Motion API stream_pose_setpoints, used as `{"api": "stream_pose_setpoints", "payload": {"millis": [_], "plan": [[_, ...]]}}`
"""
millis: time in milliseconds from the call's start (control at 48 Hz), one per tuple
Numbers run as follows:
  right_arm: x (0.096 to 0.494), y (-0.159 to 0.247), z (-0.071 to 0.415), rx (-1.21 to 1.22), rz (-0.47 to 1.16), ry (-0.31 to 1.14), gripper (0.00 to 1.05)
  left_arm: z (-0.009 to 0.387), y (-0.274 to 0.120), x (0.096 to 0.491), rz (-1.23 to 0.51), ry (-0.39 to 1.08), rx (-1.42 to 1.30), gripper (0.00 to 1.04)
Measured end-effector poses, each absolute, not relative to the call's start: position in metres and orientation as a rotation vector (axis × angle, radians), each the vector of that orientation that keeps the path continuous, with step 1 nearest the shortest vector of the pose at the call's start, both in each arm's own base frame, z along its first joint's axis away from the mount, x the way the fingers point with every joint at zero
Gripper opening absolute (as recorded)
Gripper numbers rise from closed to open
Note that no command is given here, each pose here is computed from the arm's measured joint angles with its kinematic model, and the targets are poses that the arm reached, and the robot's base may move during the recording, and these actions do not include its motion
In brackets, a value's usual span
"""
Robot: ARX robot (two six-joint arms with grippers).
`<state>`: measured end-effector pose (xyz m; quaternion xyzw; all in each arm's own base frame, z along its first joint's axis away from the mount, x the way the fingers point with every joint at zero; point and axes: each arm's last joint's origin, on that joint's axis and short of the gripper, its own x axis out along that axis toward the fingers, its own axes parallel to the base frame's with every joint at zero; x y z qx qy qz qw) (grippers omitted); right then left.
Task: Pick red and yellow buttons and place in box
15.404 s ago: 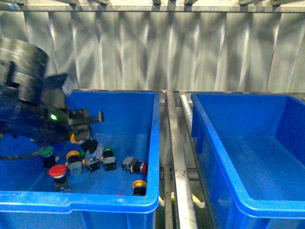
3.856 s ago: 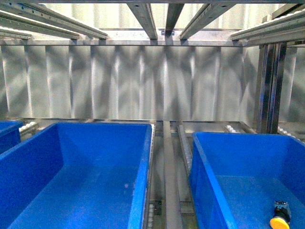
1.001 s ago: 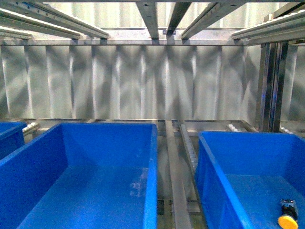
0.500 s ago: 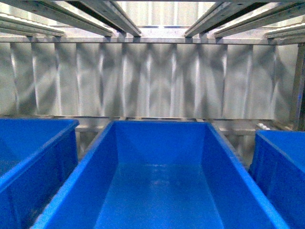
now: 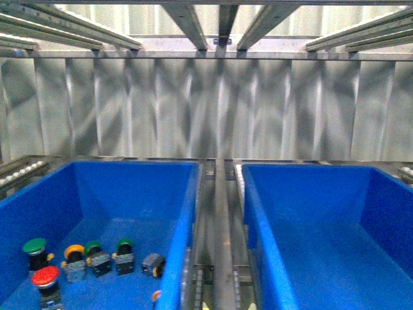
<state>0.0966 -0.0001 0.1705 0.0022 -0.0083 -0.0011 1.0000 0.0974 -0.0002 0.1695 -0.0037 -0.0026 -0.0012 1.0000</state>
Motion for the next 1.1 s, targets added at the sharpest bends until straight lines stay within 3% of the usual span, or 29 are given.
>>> {"api": "stream_pose_setpoints", "payload": {"millis": [709,813,1105], "plan": [[0.097,0.000,0.170,0.003,0.000,-0.017,0.98,0.169,0.000,0.097,-0.002,-0.005,-0.007,0.97],[0.097,0.000,0.170,0.003,0.000,-0.016,0.98,0.170,-0.003,0.099,-0.052,0.181,-0.118,0.97],[0.097,0.000,0.170,0.003,0.000,-0.017,0.98,0.265,-0.017,0.160,-0.049,0.053,-0.149,0.97]]}}
